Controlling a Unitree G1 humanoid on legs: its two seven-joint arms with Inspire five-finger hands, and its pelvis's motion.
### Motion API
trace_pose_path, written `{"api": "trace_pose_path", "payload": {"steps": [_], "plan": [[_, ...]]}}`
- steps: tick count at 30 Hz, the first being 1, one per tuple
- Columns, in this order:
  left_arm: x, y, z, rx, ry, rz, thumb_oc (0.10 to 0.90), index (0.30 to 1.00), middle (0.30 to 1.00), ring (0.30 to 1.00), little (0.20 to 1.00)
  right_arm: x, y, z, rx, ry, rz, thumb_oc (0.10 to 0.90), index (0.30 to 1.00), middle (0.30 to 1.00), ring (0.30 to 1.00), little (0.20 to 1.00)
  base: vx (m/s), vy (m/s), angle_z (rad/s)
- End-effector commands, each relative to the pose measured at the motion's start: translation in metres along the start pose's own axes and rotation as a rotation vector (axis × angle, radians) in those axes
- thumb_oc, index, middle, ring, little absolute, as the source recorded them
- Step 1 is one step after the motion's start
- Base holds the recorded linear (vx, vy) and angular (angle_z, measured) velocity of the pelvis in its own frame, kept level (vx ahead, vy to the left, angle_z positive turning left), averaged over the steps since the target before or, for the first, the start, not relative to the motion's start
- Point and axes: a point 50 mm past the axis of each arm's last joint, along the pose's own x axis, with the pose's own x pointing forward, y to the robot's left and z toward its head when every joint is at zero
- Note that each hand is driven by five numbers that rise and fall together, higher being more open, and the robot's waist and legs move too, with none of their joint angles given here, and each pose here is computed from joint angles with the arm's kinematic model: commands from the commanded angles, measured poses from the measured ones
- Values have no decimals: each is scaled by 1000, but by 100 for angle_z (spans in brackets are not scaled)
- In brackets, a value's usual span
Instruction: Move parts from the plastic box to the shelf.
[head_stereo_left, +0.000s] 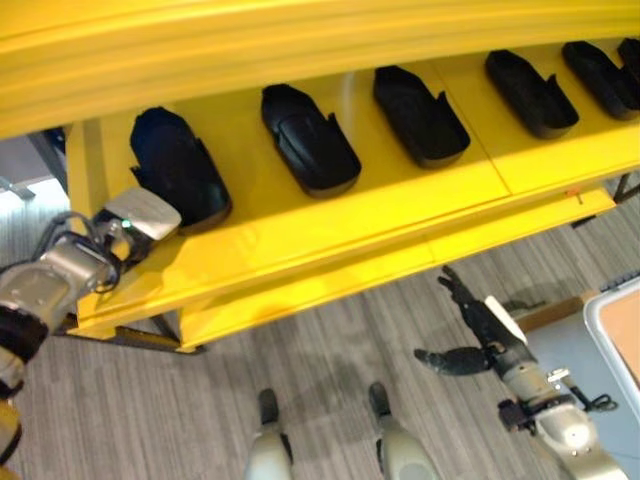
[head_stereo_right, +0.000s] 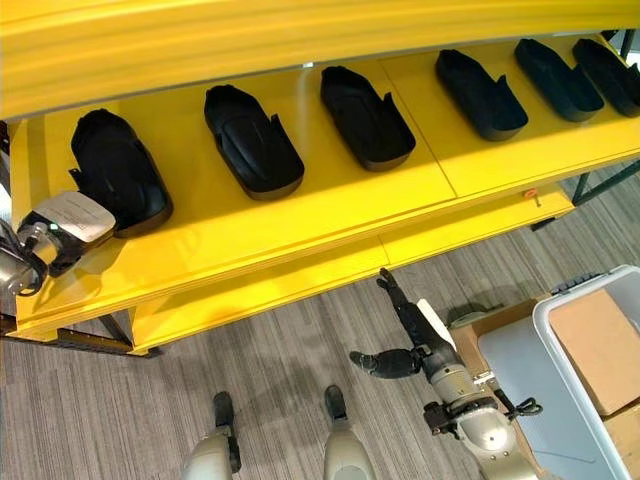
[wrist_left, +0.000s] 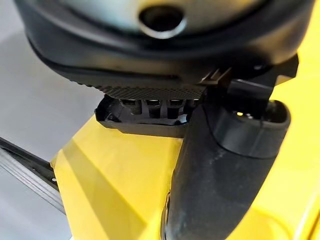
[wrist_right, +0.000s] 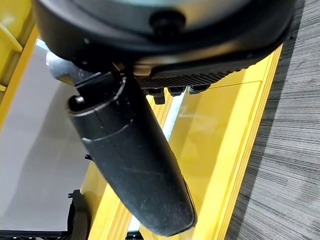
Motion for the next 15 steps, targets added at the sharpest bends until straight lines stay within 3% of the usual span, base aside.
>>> {"api": "trace_pose_path", "payload": {"steps": [1,15], "plan": [[-17,4,-43,27,159,3,900,1000,1000,1000,1000,7,-30,44,-90,-228,-82,900,1000,1000,1000,1000,0,0,0],[-26,-33,-40,128,130,-94,900,1000,1000,1000,1000,10,-31,47,-114,-246,-76,900,1000,1000,1000,1000,0,0,0]]}}
